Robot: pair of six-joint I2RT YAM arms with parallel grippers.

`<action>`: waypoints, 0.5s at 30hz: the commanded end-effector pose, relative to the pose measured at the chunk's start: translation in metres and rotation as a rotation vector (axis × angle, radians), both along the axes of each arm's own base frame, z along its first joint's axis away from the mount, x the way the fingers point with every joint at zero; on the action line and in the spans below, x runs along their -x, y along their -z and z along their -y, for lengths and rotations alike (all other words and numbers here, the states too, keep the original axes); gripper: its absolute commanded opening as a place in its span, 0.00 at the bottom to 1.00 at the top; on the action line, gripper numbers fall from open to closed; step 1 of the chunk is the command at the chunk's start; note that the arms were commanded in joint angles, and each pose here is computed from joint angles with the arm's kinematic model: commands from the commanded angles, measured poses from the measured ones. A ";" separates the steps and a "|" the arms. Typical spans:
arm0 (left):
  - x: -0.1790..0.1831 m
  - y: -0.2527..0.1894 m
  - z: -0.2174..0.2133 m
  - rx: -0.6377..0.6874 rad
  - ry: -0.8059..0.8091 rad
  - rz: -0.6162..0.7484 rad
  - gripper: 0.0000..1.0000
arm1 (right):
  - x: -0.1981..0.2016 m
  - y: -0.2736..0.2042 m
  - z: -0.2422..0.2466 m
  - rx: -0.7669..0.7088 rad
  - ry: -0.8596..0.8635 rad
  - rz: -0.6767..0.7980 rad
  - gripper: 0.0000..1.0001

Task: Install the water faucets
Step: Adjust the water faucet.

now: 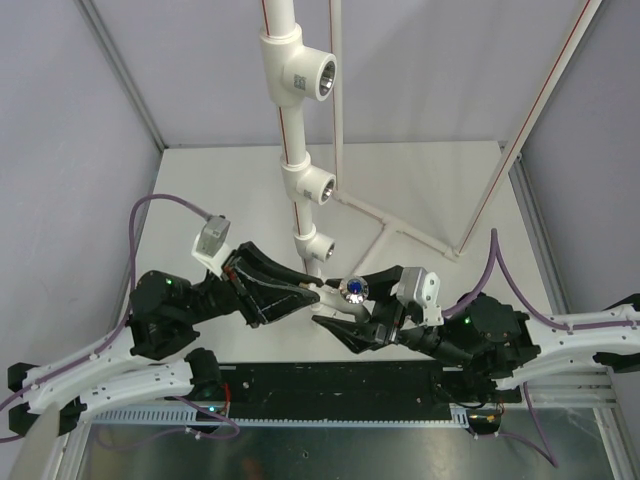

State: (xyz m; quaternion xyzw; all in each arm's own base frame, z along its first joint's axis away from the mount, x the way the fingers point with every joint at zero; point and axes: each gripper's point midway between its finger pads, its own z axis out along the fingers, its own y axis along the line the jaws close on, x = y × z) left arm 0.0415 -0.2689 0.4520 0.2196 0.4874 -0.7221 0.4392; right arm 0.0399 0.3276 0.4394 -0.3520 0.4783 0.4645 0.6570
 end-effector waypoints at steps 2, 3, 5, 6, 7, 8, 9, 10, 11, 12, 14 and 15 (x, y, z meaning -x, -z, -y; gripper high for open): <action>0.002 -0.016 -0.006 0.069 0.005 0.002 0.00 | -0.006 -0.030 0.007 -0.091 0.031 0.000 0.59; 0.002 -0.016 -0.006 0.071 0.005 0.003 0.00 | -0.006 -0.029 0.006 -0.087 0.032 0.000 0.58; 0.003 -0.017 -0.006 0.075 0.006 0.004 0.00 | -0.007 -0.027 0.004 -0.082 0.032 -0.002 0.54; 0.003 -0.018 -0.006 0.078 0.007 0.004 0.00 | -0.007 -0.026 0.003 -0.079 0.032 -0.003 0.51; 0.003 -0.018 -0.006 0.078 0.007 0.003 0.00 | -0.007 -0.025 0.003 -0.077 0.033 -0.004 0.47; 0.002 -0.018 -0.005 0.078 0.008 0.001 0.00 | -0.007 -0.025 0.003 -0.077 0.033 -0.004 0.43; 0.003 -0.017 -0.005 0.078 0.010 0.000 0.00 | -0.007 -0.026 0.003 -0.079 0.033 -0.006 0.39; 0.003 -0.017 -0.005 0.079 0.011 -0.001 0.00 | -0.008 -0.026 0.003 -0.081 0.035 -0.008 0.36; 0.003 -0.017 -0.005 0.079 0.013 -0.002 0.00 | -0.009 -0.027 0.003 -0.087 0.038 -0.011 0.31; 0.003 -0.016 -0.004 0.078 0.014 -0.003 0.00 | -0.010 -0.028 0.004 -0.095 0.045 -0.017 0.25; 0.002 -0.014 -0.004 0.076 0.013 -0.005 0.00 | -0.014 -0.031 0.007 -0.108 0.064 -0.032 0.08; 0.002 -0.013 -0.004 0.077 0.012 -0.006 0.00 | -0.016 -0.031 0.008 -0.113 0.074 -0.039 0.04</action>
